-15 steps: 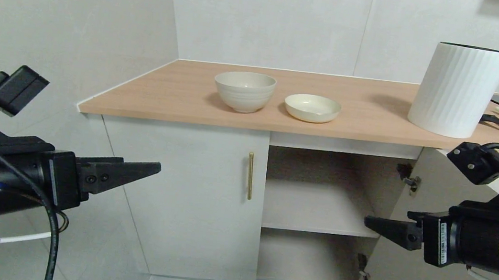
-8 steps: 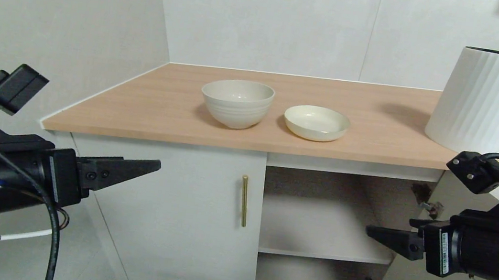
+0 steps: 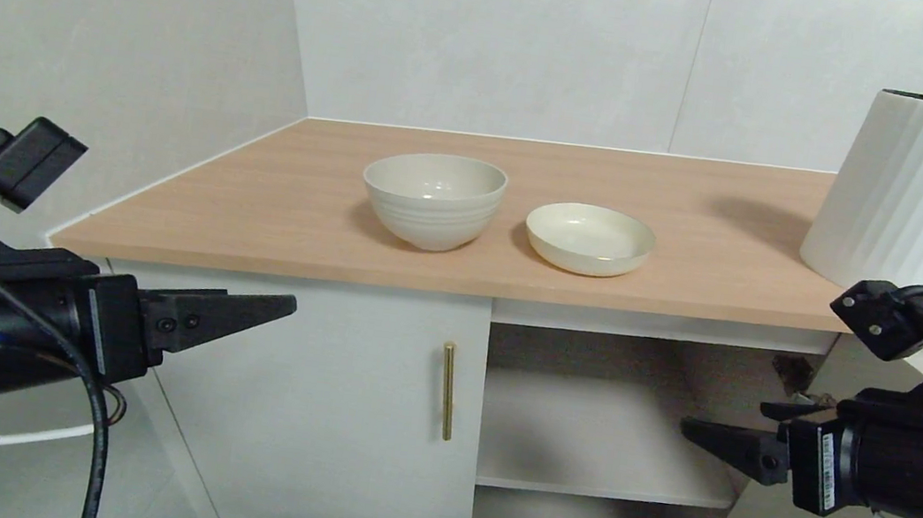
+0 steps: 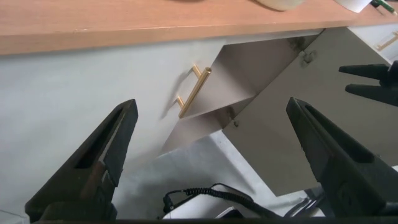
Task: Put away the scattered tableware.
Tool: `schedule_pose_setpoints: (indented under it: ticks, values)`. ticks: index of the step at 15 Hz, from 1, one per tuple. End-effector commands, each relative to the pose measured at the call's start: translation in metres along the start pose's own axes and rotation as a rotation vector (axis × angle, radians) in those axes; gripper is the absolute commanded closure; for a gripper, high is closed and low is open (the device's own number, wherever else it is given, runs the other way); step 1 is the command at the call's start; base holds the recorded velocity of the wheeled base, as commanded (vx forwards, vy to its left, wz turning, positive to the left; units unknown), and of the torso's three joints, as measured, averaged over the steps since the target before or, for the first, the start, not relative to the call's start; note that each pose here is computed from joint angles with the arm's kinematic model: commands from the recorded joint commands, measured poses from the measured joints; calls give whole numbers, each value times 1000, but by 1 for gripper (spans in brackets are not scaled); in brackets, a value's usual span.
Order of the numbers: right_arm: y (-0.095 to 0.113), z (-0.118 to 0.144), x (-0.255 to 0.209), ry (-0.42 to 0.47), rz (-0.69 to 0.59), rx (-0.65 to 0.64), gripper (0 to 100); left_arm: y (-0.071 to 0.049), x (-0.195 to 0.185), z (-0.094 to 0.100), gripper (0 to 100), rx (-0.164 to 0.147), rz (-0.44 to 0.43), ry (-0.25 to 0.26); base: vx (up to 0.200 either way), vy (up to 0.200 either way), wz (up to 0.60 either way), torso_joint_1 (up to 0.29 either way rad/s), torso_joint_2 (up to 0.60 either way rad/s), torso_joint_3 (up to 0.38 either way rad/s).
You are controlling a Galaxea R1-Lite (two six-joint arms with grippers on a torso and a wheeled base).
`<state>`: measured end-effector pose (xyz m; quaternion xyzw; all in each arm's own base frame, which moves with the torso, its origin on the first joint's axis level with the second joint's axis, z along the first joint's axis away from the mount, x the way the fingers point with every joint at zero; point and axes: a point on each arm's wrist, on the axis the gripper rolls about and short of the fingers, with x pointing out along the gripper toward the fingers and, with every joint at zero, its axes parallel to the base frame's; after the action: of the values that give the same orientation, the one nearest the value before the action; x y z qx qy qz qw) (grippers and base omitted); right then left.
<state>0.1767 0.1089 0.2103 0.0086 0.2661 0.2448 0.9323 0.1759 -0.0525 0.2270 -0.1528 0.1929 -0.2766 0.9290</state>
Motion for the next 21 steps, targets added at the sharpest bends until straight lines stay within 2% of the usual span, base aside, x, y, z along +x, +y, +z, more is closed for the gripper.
schedule_pose_setpoints:
  ticks: [1, 6, 17, 21]
  values:
    - [0, -2, 1, 9, 0, -2, 0, 1, 2, -1, 0, -3, 3, 7, 0, 0, 0, 0, 0, 0]
    - [-1, -2, 3, 13, -4, -1, 0, 2, 3, -1, 0, -4, 4, 9, 0, 0, 0, 50, -146, -94]
    - [-1, -4, 11, 41, -10, -2, 0, 4, 8, -2, 0, -14, 7, 25, 0, 0, 0, 187, -458, -275]
    - [-1, -3, 24, 43, -11, -20, 0, 3, 14, 8, 0, -10, 7, 19, 0, 0, 0, 195, -430, -239]
